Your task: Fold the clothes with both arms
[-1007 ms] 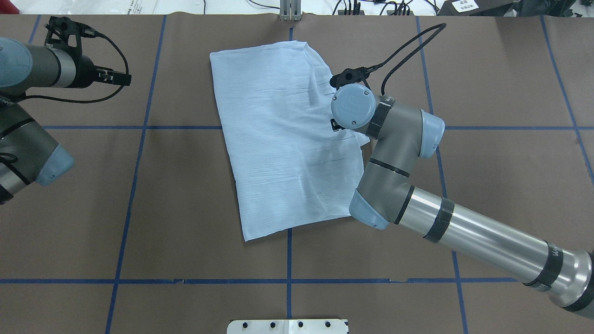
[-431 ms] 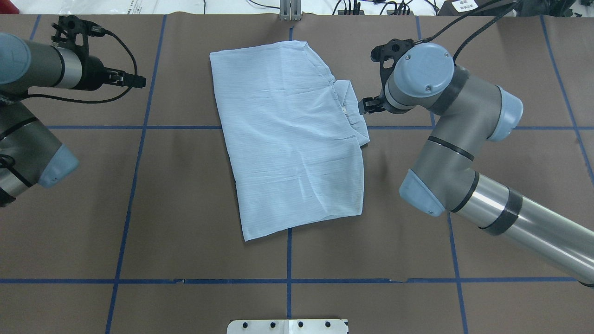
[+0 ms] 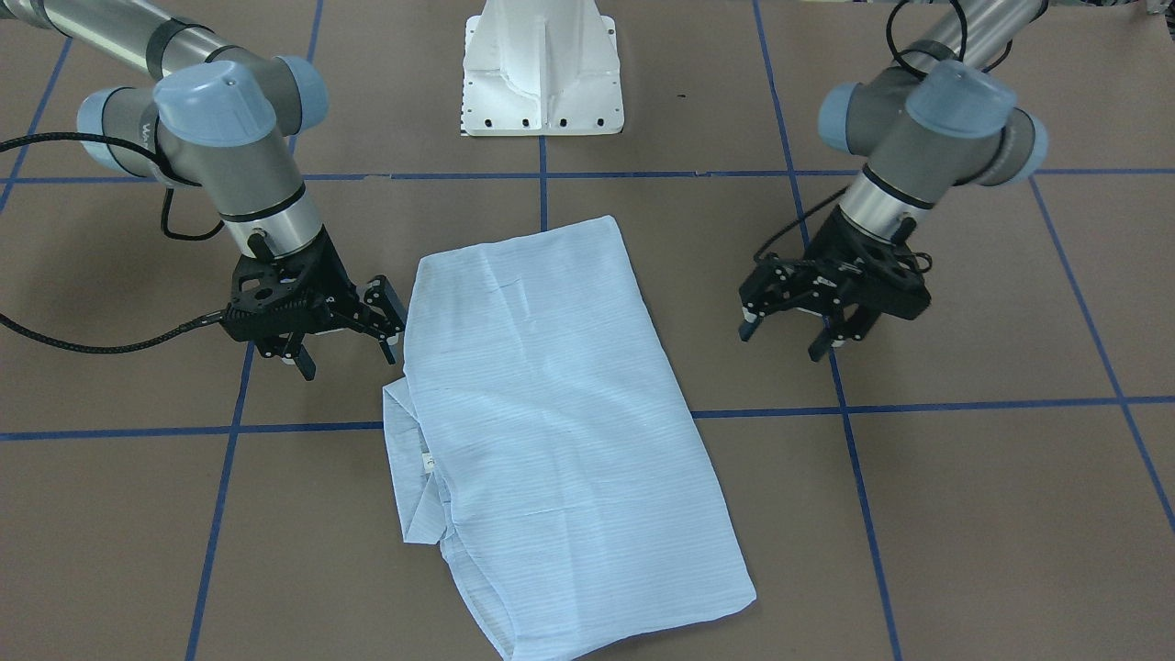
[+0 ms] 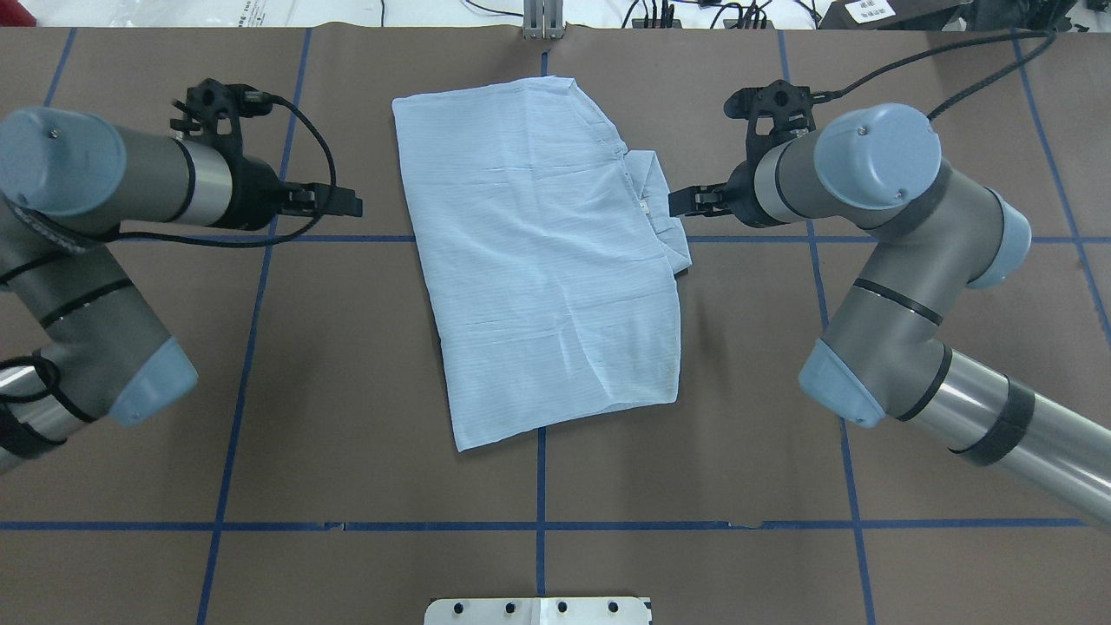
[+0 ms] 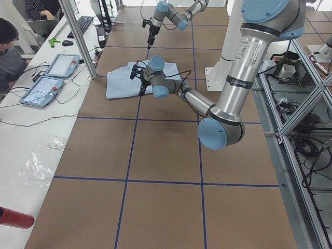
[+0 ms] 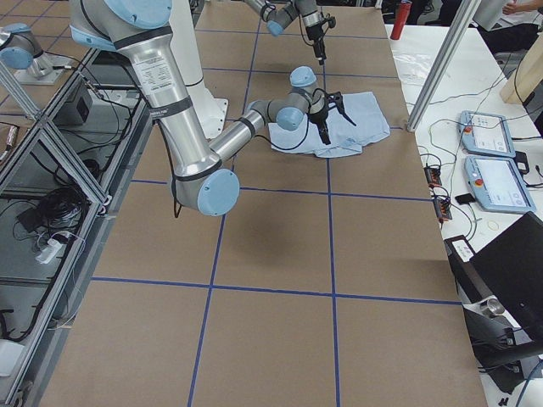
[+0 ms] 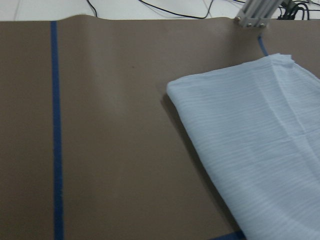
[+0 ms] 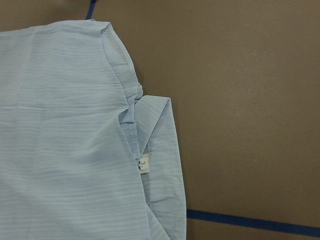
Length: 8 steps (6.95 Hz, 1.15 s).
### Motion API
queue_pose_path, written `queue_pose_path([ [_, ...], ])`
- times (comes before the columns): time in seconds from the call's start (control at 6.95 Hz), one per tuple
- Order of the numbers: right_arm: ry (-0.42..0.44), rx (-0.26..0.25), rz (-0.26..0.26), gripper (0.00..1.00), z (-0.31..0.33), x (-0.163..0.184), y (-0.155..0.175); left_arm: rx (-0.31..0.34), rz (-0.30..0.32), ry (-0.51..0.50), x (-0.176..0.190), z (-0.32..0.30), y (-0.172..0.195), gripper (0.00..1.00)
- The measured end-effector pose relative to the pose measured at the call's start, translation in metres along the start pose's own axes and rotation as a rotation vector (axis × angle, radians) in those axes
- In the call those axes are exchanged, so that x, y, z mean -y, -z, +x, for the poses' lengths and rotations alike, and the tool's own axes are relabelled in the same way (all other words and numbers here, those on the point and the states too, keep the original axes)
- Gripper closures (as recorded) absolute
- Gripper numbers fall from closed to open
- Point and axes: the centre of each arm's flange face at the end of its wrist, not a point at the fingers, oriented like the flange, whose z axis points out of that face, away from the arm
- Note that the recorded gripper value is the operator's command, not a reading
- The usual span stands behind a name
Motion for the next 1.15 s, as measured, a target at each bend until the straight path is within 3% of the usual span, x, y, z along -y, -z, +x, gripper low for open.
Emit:
queue_pose_path([
  [0.43,-0.062,0.036,0.006,0.00,0.011,-0.008,0.000,0.029,-0.076,0.164,-0.112,0.084,-0.029,0.00],
  [0.86,-0.070,0.032,0.005,0.00,0.014,-0.009,-0.001,0.096,-0.134,0.215,-0.188,0.120,-0.056,0.03],
  [1.01,-0.071,0.028,0.004,0.00,0.016,-0.010,-0.003,0.111,-0.155,0.228,-0.206,0.126,-0.062,0.14],
  [1.15,-0.071,0.026,0.003,0.00,0.016,-0.010,-0.004,0.123,-0.165,0.240,-0.215,0.130,-0.066,0.32],
])
